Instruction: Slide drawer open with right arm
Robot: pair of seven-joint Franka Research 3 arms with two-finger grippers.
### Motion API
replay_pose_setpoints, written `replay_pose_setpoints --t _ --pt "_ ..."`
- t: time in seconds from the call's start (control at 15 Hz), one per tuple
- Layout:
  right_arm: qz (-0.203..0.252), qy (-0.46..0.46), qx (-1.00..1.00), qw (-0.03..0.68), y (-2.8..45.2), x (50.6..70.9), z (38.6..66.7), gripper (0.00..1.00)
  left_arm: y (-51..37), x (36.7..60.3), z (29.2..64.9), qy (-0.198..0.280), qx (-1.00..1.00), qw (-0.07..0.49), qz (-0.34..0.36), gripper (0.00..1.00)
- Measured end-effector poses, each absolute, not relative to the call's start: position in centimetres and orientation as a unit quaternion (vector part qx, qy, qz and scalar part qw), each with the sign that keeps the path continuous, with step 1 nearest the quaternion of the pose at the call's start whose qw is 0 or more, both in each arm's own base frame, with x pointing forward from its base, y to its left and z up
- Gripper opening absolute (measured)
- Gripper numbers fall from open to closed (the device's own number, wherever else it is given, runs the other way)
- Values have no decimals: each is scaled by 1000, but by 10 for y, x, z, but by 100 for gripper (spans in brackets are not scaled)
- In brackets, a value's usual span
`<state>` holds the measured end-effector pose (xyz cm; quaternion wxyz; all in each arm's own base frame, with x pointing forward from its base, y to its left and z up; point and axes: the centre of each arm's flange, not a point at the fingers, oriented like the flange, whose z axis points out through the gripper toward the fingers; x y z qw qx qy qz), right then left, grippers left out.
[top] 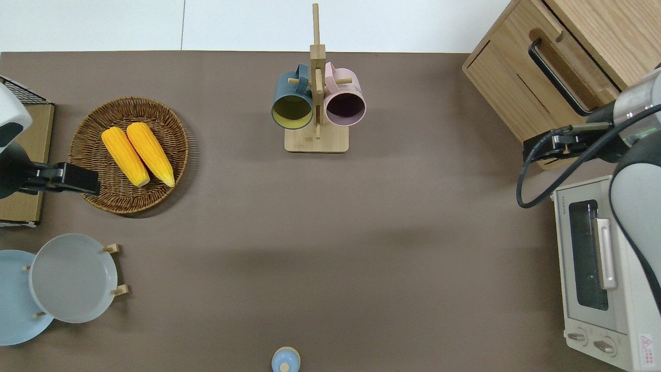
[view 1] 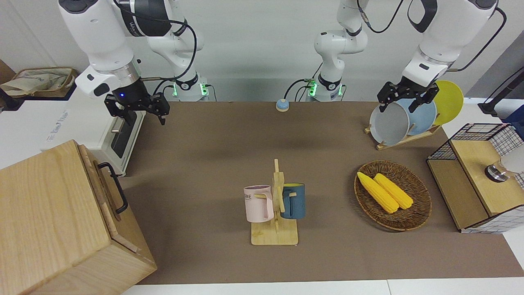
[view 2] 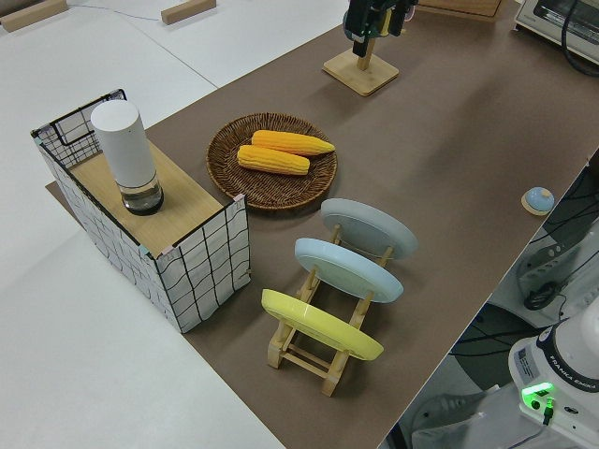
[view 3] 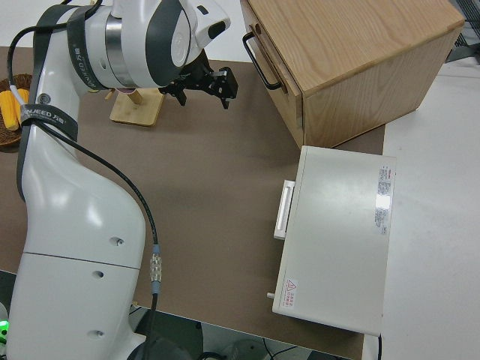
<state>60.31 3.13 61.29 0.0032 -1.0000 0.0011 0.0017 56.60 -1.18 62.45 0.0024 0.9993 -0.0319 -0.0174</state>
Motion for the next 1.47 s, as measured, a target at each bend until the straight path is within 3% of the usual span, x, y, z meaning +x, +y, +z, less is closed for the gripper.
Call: replay_pose_setpoints --t 0.67,0.87,1.47 --pt "2 4 -1000 -1 27 603 613 99 -12 566 625 -32 999 2 -17 100" --pt "0 -2 -999 -37 26 603 613 99 -12 566 625 -32 999 2 -17 100" --pt "-13 -11 -998 -58 65 601 621 99 -12 566 625 -32 999 2 -17 100"
